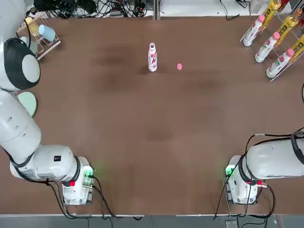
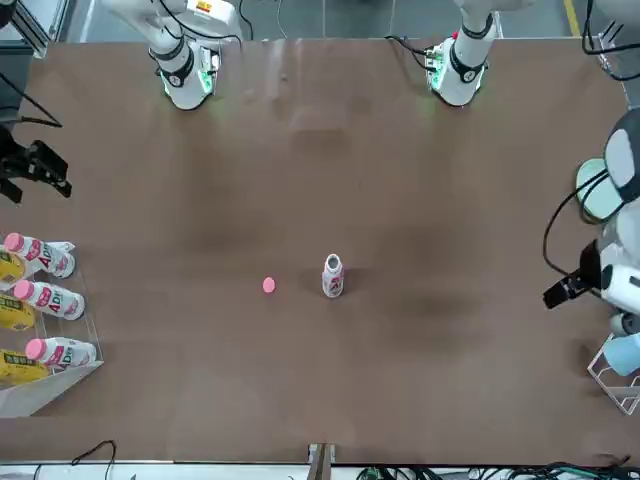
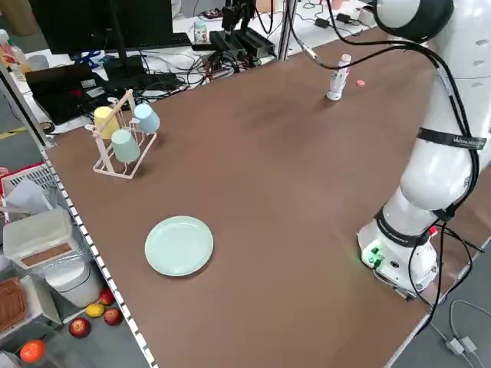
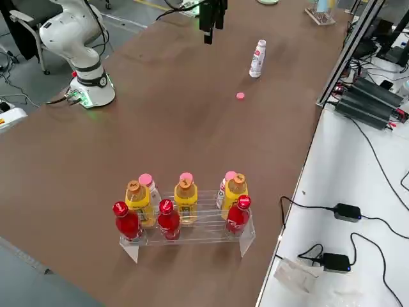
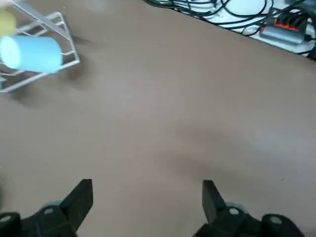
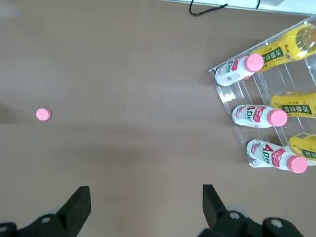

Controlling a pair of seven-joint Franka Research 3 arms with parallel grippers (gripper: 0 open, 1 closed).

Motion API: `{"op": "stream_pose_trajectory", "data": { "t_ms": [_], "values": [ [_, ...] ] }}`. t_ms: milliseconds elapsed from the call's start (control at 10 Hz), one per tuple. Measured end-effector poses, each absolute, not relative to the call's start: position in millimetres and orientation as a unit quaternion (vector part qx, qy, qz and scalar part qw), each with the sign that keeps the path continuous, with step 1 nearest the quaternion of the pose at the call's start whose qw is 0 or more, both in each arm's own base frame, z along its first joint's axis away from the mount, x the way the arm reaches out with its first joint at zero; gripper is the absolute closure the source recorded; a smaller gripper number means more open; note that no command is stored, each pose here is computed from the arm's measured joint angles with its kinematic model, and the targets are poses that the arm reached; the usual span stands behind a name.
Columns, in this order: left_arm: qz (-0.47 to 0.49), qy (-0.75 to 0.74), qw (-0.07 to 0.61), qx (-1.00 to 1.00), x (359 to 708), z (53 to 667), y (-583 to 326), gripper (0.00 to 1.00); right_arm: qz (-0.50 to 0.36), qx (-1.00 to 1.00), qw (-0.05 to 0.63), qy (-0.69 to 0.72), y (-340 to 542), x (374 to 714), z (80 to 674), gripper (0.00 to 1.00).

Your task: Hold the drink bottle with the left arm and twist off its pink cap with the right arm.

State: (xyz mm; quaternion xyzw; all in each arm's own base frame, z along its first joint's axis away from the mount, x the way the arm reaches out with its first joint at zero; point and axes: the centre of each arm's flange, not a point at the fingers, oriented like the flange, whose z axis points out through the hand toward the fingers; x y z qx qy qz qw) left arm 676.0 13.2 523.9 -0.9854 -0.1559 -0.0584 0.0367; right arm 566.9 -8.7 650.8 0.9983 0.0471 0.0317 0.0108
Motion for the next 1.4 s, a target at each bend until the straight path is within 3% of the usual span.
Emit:
{"op": "stream_pose_trajectory", "data": {
  "t_ms": [300,800,1400],
  "values": [
    [-0.021,-0.12,0.034,-0.992,653,553,50,0.03,-0.003,0.999,0.009,0.037,-19,559,645,0.0],
    [-0.02,-0.088,0.033,-0.995,647,570,56,0.02,-0.009,1.0,0.008,0.023,-34,557,644,0.0],
    [-0.04,-0.159,0.024,-0.986,631,606,9,0.02,-0.008,1.0,0.007,0.029,-27,558,644,0.0]
  ]
}}
